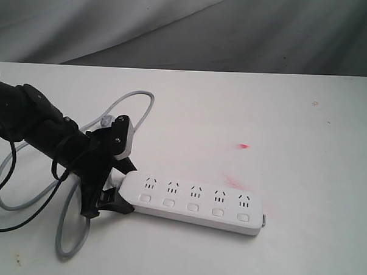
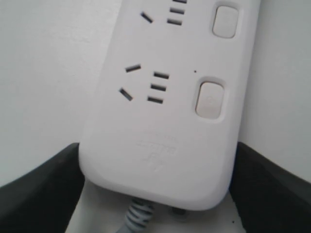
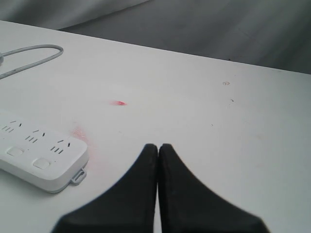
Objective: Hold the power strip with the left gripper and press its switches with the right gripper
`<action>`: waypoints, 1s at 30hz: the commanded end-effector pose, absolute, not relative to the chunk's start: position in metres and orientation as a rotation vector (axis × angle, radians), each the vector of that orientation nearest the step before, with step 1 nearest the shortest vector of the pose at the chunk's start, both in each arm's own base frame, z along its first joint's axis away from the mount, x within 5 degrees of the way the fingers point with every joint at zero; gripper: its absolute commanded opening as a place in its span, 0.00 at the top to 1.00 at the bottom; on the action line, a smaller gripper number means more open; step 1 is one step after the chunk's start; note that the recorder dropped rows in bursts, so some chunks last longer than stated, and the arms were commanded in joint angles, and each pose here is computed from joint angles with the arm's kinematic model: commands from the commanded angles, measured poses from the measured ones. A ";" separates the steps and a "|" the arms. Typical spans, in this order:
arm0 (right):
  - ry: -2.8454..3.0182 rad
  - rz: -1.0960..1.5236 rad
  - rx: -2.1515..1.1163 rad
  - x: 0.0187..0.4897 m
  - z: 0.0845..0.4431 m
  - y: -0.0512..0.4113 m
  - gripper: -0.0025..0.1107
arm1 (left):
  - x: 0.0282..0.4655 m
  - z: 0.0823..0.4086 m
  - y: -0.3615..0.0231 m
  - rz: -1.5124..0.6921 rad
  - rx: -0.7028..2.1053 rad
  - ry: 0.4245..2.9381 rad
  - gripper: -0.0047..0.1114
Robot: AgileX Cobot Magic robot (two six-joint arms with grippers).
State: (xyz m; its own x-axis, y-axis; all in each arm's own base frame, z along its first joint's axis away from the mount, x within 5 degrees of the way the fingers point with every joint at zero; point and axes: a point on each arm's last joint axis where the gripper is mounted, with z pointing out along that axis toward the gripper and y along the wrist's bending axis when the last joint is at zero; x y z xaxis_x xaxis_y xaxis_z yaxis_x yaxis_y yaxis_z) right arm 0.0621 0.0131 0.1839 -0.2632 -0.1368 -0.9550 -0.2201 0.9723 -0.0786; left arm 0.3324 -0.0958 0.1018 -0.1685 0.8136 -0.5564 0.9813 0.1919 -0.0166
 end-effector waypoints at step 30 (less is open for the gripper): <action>1.839 0.066 -0.263 0.062 0.183 0.012 0.98 | 0.316 0.252 -0.084 -0.084 1.479 1.798 0.07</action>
